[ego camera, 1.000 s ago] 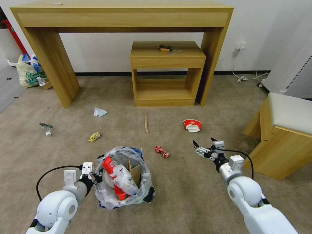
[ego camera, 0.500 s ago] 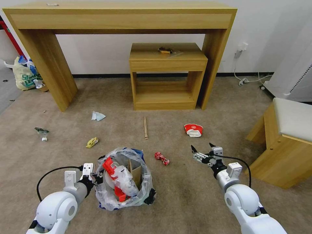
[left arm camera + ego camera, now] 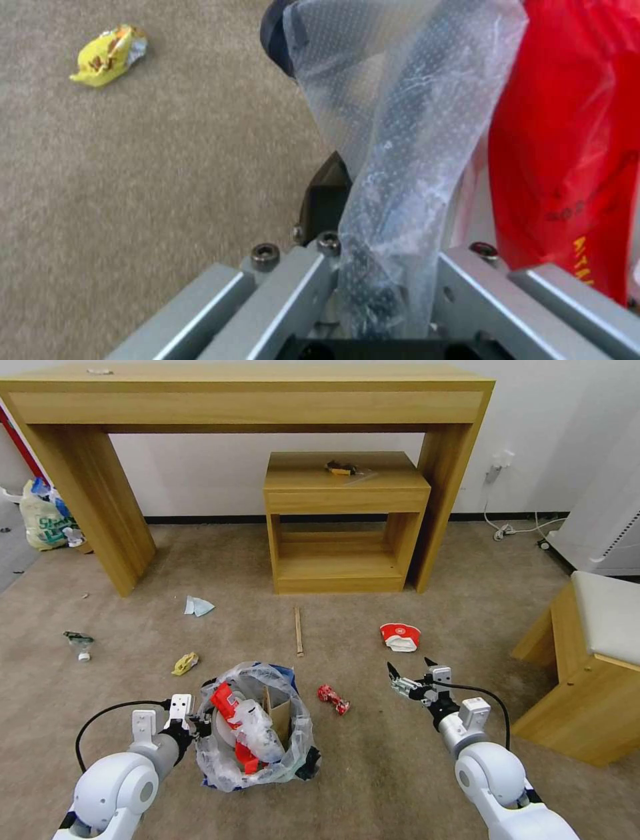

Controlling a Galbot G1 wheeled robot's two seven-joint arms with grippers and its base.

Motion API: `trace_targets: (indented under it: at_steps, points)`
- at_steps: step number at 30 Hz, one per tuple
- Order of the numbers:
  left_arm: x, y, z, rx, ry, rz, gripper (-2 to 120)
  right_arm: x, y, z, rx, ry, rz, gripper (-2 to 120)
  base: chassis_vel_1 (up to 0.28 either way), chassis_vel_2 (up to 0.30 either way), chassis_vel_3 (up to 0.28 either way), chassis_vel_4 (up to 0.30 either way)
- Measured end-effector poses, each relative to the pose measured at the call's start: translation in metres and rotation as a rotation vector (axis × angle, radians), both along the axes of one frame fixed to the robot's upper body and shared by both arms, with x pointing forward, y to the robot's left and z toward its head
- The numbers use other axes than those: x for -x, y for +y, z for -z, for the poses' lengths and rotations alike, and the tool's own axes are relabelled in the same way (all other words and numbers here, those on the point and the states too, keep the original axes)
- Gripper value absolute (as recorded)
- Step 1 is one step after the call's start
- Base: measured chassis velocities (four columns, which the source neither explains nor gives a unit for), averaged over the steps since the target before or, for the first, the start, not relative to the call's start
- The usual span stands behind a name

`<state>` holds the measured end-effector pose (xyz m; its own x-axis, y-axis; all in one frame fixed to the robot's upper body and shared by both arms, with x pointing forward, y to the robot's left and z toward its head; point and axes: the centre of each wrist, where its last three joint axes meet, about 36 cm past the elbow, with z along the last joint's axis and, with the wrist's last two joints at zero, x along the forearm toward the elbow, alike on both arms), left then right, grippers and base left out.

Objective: Pick up the trash bin and place the garbage on the floor into it.

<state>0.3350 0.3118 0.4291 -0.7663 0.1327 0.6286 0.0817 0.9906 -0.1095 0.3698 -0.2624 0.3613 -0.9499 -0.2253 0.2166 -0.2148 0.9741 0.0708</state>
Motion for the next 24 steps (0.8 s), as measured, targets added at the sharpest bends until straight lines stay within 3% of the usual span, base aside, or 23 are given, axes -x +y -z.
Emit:
trace_targets:
  at_steps: [14,24]
  points:
    - [-0.002,0.001,0.001,0.002,-0.001,-0.007,0,-0.023,0.009,0.028,0.048,0.085,-0.065,100,-0.084,0.083,0.084,-0.092]
    - [0.0,0.001,-0.008,0.002,-0.022,-0.023,0,-0.043,0.002,0.082,0.128,0.229,-0.272,100,-0.006,0.004,0.002,-0.005]
